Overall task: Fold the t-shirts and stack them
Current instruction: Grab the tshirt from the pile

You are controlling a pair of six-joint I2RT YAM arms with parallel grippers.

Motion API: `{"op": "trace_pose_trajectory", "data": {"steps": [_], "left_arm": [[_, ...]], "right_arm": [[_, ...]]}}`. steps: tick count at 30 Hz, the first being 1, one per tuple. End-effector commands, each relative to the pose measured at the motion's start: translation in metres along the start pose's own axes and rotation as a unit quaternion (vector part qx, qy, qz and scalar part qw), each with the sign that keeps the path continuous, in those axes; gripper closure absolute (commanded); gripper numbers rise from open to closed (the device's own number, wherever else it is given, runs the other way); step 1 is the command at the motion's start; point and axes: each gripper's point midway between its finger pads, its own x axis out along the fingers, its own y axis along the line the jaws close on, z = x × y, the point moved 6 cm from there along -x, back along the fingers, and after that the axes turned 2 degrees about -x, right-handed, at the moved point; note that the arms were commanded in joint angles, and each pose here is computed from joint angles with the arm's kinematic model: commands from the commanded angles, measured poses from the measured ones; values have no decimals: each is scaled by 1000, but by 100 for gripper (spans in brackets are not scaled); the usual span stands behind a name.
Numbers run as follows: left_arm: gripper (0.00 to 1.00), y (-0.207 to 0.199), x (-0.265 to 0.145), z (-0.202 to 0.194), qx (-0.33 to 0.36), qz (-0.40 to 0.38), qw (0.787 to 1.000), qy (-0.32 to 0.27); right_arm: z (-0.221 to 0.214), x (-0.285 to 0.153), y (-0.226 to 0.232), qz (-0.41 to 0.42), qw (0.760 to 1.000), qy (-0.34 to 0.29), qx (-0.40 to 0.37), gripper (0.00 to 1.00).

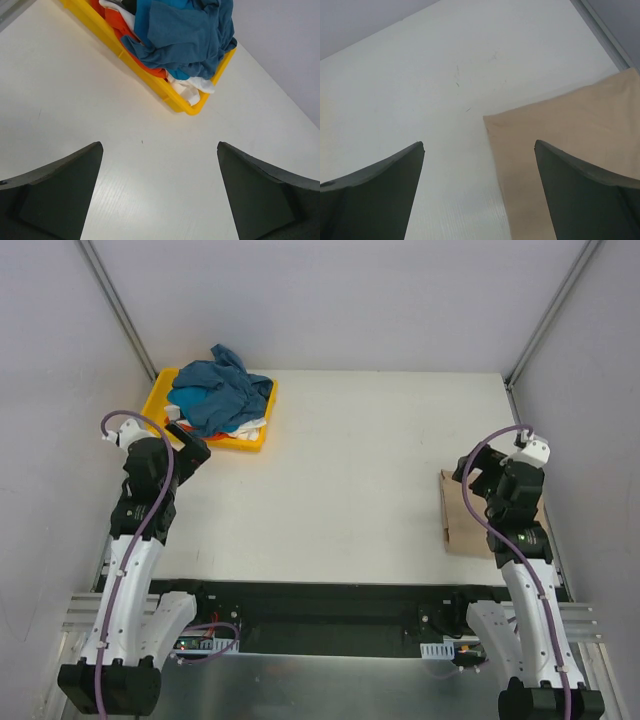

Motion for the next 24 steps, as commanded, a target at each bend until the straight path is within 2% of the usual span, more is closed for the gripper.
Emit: {"op": "trace_pose_trajectory", "data": {"steps": [1, 5, 7, 9, 10, 11, 13, 15, 18, 22, 24], "left_arm": [[0, -17, 17, 11, -10, 8, 1000, 24], [0, -44, 55, 26, 21, 1, 998, 57], [1, -48, 89, 17, 35, 18, 995, 94], [2, -63, 108, 26, 44, 5, 994, 101], [8, -60, 130, 16, 50, 20, 991, 123], [9, -68, 140, 23, 48, 17, 992, 118], [9, -65, 171, 9, 55, 35, 987, 144], [2, -77, 187, 14, 65, 15, 987, 148], [3, -80, 220, 1, 79, 18, 982, 168], [9, -81, 238, -2, 96, 25, 981, 165], [22, -80, 240, -3, 100, 31, 981, 163]], "right_arm": [[23, -9, 13, 35, 999, -19, 1, 3], [29, -8, 14, 31, 999, 1, -24, 4], [26, -6, 7, -4, 1000, 14, -22, 3], [23, -5, 5, -18, 999, 27, -18, 4], [23, -4, 4, -24, 999, 27, -7, 3], [23, -5, 3, -31, 999, 24, -3, 3], [21, -6, -5, -61, 998, 15, 2, 3], [23, -10, -10, -76, 997, 0, 8, 3], [26, -15, -9, -66, 998, -11, 4, 3], [28, -16, -5, -51, 999, 0, -6, 3], [27, -14, -4, -49, 999, 9, -11, 3]]}}
